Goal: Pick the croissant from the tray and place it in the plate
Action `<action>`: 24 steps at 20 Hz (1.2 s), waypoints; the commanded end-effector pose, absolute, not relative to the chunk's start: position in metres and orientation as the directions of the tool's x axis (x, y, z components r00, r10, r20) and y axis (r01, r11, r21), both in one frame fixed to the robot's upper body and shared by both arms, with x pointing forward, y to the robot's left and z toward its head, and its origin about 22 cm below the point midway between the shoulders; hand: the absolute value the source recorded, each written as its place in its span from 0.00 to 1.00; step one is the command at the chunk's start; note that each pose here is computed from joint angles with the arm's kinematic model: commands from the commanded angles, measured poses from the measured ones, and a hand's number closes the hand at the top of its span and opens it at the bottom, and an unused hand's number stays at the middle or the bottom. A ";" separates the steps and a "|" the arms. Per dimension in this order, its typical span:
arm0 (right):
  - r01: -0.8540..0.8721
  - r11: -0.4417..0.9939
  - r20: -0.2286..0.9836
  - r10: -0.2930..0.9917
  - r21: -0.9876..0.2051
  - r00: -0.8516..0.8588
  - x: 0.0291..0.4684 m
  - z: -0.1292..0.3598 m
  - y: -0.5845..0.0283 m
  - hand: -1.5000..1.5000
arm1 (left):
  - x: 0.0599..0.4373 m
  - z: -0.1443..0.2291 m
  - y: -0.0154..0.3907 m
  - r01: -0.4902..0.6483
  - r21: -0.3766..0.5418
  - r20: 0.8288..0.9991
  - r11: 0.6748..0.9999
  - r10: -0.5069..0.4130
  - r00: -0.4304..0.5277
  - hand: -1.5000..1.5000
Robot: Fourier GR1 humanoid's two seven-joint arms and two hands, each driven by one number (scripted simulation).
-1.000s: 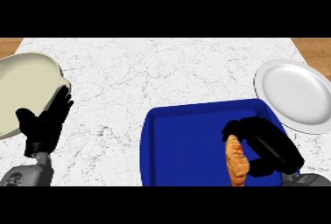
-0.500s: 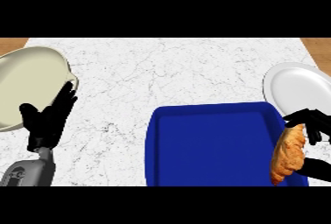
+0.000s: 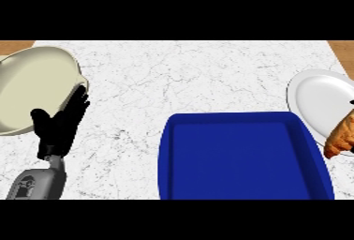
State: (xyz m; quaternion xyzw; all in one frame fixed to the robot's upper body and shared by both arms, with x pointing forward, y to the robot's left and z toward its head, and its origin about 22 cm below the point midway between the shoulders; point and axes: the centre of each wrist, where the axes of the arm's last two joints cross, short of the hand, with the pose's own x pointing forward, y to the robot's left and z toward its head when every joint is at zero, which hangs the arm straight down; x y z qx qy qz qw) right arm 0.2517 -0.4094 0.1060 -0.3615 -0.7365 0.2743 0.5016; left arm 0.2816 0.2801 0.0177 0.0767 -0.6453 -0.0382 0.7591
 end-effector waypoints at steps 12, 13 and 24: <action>0.011 0.594 0.594 0.805 -0.805 -0.001 0.300 0.058 -0.492 1.00 | 0.291 0.020 0.276 -0.018 0.176 0.975 0.984 -0.172 0.144 0.50; -0.017 0.597 0.597 0.802 -0.802 -0.007 0.296 0.060 -0.501 0.00 | 0.283 0.017 0.272 -0.007 0.159 0.975 0.987 -0.156 0.159 0.50; 0.082 0.770 0.665 0.595 -0.633 -0.452 0.313 0.081 -0.512 0.00 | 0.276 0.015 0.285 -0.024 0.175 0.970 0.984 -0.168 0.175 0.50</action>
